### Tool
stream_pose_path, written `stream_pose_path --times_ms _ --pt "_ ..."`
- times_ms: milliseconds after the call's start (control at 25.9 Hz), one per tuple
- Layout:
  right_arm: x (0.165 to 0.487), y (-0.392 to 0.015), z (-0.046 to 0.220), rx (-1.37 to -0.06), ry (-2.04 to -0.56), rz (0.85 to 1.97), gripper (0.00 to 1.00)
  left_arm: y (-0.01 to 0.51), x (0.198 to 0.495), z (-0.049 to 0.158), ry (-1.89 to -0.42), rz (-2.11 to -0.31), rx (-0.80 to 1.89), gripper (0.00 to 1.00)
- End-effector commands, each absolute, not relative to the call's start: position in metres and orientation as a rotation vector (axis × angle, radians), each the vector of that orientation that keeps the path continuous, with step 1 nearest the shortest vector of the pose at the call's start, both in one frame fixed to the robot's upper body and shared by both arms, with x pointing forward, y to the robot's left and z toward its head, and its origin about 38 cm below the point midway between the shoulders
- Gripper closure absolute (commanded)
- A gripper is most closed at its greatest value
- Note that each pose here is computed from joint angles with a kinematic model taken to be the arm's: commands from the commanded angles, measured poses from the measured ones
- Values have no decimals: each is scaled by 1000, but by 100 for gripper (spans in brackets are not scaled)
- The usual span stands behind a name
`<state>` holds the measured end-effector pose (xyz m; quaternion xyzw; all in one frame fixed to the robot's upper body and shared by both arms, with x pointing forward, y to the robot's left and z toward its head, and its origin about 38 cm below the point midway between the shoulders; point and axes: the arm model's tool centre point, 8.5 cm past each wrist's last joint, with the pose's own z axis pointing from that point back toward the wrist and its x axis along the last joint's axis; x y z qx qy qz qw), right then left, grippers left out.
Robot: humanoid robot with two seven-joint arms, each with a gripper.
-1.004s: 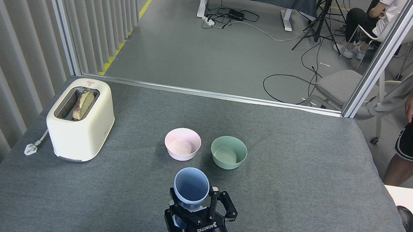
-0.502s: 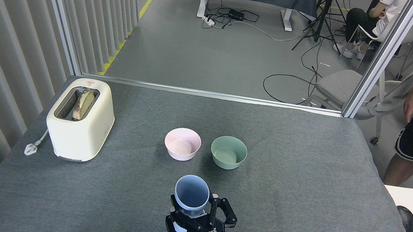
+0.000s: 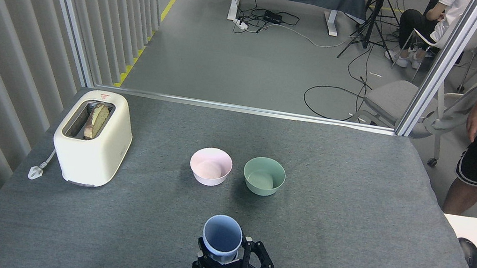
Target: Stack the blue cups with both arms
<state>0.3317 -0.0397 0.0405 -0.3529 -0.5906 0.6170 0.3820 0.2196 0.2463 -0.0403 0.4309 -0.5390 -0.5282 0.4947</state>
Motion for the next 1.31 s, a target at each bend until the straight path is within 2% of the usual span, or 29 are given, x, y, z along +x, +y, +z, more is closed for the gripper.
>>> stream_pose_path --times_ms 0,39,77,154,347,463,540,618,695,772,888,965,1081,1274 --pt "332 -46 28 -895 -1485 1567 29 246 220 -40 -1308 -1280 1045 0" --pt "333 -47 28 -900 -1491 1557 27 246 220 -40 -1308 -1280 1045 0" --pt "333 -48 29 -904 -1493 1550 20 246 220 -40 -1308 -1280 1045 0" --pt "335 -53 29 -899 -1491 1520 1 246 220 -40 -1308 -1280 1045 0" --pt "341 -62 43 -897 -1552 1420 0 246 220 -40 -1308 -1279 1044 0" --pt "347 -69 79 -948 -1665 1303 0 246 220 -40 -1308 -1279 1044 0" --pt "359 -92 100 -996 -1682 1190 0 246 220 -40 -1308 -1279 1044 0" --pt "370 -131 108 -1057 -1636 1082 0 246 220 -40 -1308 -1277 1044 0" --pt "373 -181 100 -1117 -1535 1008 0 246 220 -40 -1308 -1277 1044 0" --pt "364 -234 85 -1172 -1432 981 0 245 220 -40 -1309 -1274 1042 0" --pt "304 -291 26 -1103 -1292 1114 0 242 223 -39 -1318 -1265 1043 0" --pt "264 -304 -1 -1048 -1260 1164 0 241 228 -36 -1329 -1262 1051 0" --pt "214 -319 -21 -1075 -1233 1123 0 240 233 -33 -1342 -1258 1059 0" --pt "189 -312 -34 -1063 -1200 1090 0 246 238 -33 -1330 -1251 1075 0"
